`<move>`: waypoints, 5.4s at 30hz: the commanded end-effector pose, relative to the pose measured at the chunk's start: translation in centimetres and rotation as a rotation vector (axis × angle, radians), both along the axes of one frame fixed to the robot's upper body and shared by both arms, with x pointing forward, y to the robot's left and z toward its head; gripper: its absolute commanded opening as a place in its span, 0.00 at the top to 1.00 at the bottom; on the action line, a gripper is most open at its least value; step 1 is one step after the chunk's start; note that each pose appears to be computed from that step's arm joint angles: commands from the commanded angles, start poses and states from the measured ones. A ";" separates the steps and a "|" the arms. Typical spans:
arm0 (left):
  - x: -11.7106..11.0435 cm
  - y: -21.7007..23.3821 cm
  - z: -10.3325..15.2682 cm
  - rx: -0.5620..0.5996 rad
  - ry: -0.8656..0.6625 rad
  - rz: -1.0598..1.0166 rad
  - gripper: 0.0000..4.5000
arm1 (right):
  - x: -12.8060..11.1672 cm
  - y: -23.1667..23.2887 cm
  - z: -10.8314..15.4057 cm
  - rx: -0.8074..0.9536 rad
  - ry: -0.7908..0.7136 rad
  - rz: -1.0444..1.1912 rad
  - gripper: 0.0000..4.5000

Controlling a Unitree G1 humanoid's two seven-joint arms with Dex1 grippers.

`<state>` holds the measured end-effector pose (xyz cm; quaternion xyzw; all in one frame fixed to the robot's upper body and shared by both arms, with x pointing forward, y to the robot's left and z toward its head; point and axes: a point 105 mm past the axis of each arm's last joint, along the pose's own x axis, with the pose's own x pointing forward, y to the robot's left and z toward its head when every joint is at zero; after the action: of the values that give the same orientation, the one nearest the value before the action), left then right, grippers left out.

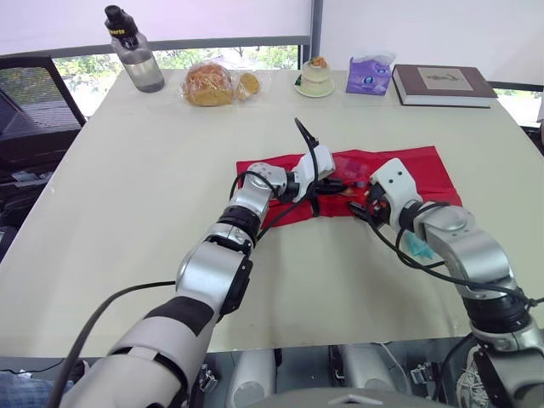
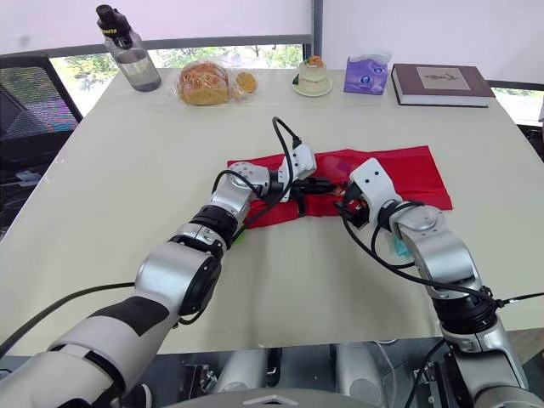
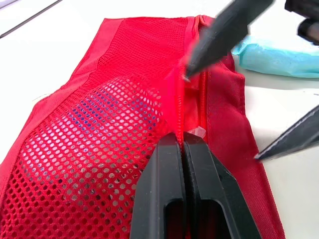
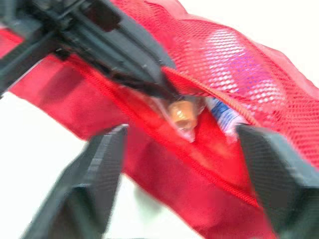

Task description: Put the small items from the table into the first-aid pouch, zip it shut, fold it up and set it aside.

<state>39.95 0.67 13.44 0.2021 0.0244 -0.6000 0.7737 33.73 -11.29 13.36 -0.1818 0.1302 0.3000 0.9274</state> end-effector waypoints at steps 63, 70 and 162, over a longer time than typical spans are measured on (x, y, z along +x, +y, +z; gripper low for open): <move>-3.2 15.8 0.6 0.094 -0.028 0.370 1.00 | -16.7 -11.5 7.7 0.281 -0.219 0.040 0.01; -3.0 15.5 1.2 0.082 -0.008 0.352 0.86 | -16.5 -11.1 7.7 0.272 -0.222 0.050 0.00; 0.5 -3.6 2.5 0.101 -0.189 -0.005 0.99 | -8.0 -11.1 -3.6 0.094 0.102 -0.191 0.00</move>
<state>40.30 -2.01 13.55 0.3007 0.0183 -0.5784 0.7581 25.51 -22.63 9.64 -0.1041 0.1838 0.2250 0.9512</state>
